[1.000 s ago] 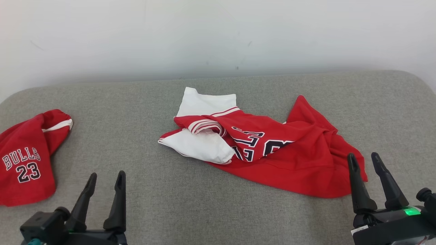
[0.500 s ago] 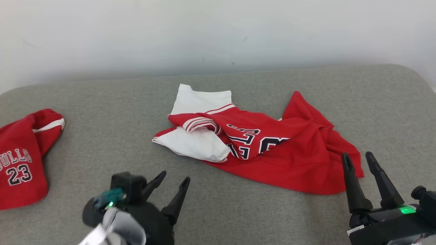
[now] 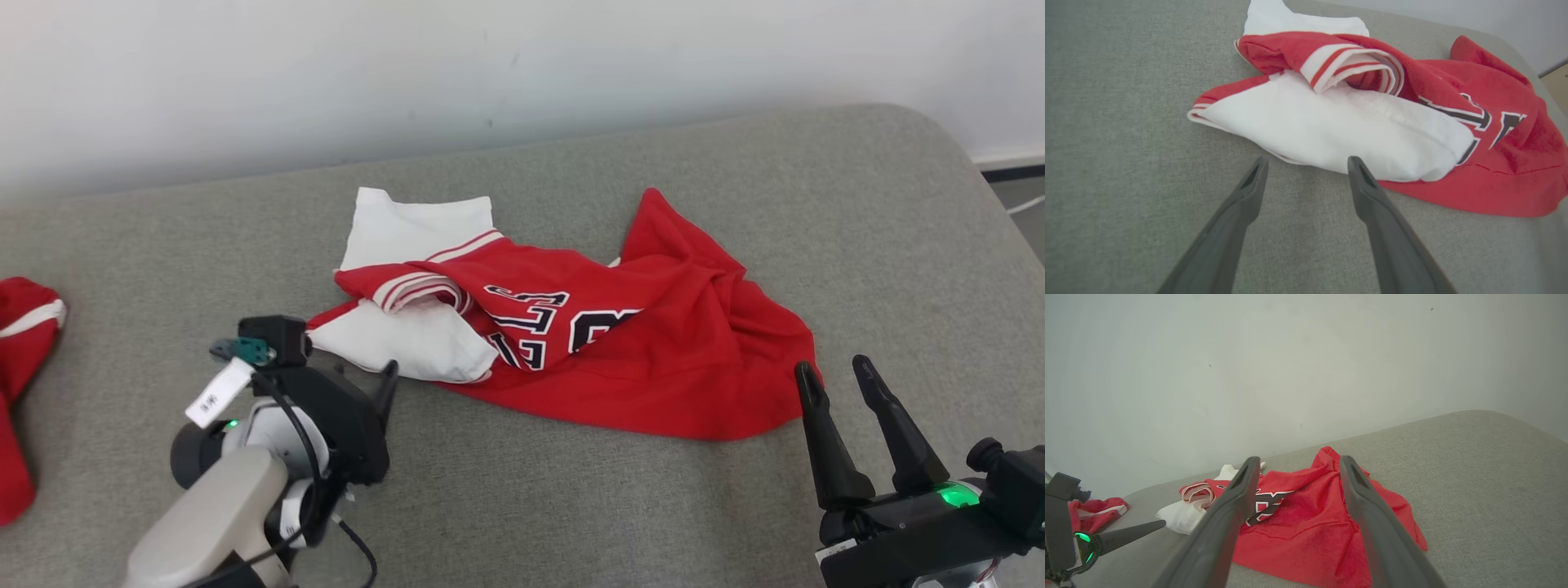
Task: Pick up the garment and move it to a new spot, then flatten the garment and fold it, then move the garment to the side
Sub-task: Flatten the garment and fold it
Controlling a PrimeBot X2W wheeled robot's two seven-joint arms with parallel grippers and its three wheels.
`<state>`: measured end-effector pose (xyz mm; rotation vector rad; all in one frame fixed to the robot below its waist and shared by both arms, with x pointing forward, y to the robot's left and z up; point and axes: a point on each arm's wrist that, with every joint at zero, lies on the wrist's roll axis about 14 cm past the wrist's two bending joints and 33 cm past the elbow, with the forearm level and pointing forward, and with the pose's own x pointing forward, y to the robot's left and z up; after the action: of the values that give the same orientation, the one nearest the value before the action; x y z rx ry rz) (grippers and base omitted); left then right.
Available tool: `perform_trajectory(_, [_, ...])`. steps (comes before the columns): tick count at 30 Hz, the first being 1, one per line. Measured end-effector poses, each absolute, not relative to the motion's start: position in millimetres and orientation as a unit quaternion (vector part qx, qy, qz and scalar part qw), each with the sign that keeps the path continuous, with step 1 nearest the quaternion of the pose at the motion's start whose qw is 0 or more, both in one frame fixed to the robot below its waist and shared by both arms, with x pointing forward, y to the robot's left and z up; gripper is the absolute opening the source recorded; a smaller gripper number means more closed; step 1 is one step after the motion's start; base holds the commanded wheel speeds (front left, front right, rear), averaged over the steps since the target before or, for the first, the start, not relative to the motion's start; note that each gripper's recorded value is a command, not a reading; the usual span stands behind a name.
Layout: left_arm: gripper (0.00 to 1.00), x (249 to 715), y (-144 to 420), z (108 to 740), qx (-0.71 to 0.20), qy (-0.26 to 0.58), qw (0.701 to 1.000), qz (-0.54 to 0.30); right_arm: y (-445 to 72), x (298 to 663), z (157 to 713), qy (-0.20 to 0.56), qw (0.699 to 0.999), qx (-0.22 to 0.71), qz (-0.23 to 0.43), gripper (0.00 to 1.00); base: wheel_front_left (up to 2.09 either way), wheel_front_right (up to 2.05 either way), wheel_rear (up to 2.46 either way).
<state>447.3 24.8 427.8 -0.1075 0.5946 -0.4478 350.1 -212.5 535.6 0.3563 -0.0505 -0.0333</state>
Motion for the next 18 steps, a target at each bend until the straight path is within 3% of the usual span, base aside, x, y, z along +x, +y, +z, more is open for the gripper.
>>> perform_trajectory(10, [1.0, 471, 30, 403, -0.065, 0.337, 0.921, -0.183, -217, 350, 526, -0.01, 0.984, 0.175, -0.029, 1.0, 0.0, 0.0, 0.0])
perform_trajectory(11, [0.93, 473, 29, 402, -0.065, 0.338, 0.921, -0.183, -218, 350, 525, -0.009, 0.984, 0.175, -0.03, 1.0, 0.0, 0.0, 0.0])
perform_trajectory(12, [0.45, 474, 27, 402, -0.066, 0.337, 0.921, -0.186, -218, 350, 525, -0.008, 0.984, 0.175, -0.03, 1.0, 0.0, 0.0, 0.0])
perform_trajectory(13, [0.08, 475, 27, 401, -0.067, 0.336, 0.921, -0.186, -218, 350, 524, -0.007, 0.984, 0.175, -0.031, 1.0, 0.0, 0.0, 0.0])
perform_trajectory(14, [0.0, 476, 26, 401, -0.067, 0.334, 0.921, -0.188, -218, 350, 523, -0.006, 0.984, 0.174, -0.031, 1.0, 0.0, 0.0, 0.0])
perform_trajectory(18, [0.0, 482, 25, 408, -0.076, 0.316, 0.927, -0.188, -218, 351, 522, -0.003, 0.984, 0.175, -0.031, 1.0, 0.0, 0.0, 0.0])
